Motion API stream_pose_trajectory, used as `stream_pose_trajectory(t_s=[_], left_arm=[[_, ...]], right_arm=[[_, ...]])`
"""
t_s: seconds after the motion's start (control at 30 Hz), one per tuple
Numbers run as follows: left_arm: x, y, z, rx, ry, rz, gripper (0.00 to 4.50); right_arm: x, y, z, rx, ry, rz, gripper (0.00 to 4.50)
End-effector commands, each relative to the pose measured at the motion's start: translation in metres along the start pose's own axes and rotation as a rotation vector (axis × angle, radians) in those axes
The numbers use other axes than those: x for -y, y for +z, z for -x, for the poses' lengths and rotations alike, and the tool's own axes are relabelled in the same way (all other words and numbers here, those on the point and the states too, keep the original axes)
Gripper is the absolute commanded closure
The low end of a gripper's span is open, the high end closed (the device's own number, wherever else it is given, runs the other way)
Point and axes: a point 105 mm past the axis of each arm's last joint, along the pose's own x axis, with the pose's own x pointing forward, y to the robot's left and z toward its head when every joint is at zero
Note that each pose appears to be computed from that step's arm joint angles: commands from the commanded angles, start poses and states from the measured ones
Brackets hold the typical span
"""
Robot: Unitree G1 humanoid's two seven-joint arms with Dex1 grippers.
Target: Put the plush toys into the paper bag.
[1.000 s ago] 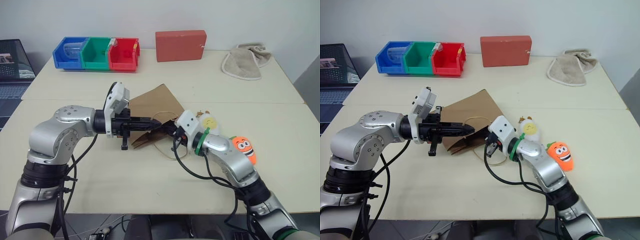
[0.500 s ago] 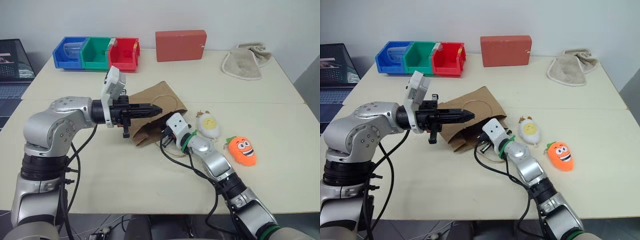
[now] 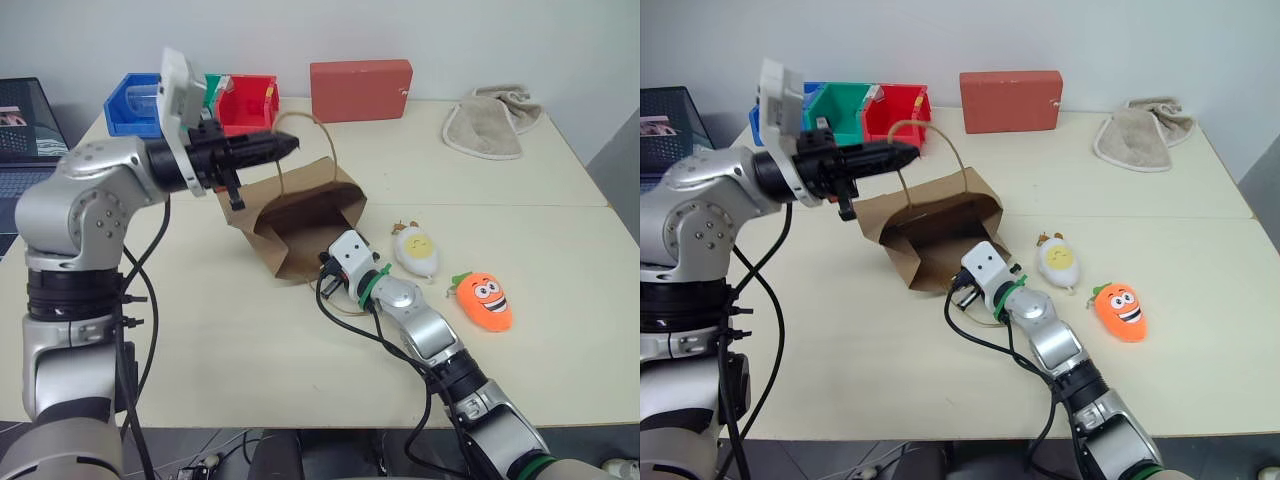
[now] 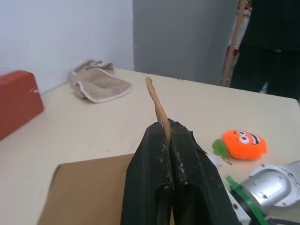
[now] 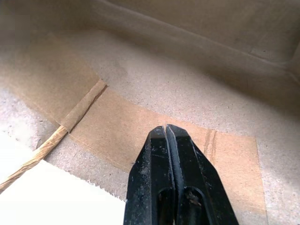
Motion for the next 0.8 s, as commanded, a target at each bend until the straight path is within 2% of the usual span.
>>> stream_pose_trajectory(t_s=[0.03,0.17,0.33,0.53,0.77,0.8], left_arm=[[0.002,0.035,0.002,0.083,0.011,-0.115,4.5],[0.011,0.041,-0.004,0.108,-0.023,-0.126,4.5],[0.019,0.008,-0.001,0.002,-0.05,-0.101,4.5],[0.029,-0.015,-0.002,-0.055,-0.09,-0.083,4.5],[0.047,-0.03,-0.007,-0.074,-0.163,-0.046,4.5],[0.048,-0.032,-0.007,-0.076,-0.164,-0.044,4.5]], right_arm=[[0.001,0.007,-0.001,0.012,-0.003,0.005,4.45],[0.002,0.008,-0.002,0.01,-0.001,0.003,4.45],[0.005,0.011,-0.002,0.02,-0.004,0.005,4.45],[0.01,0.038,0.002,0.106,-0.001,0.014,4.45],[0.008,0.085,0.044,0.2,0.143,0.048,4.45],[0.007,0.089,0.053,0.206,0.172,0.044,4.3]])
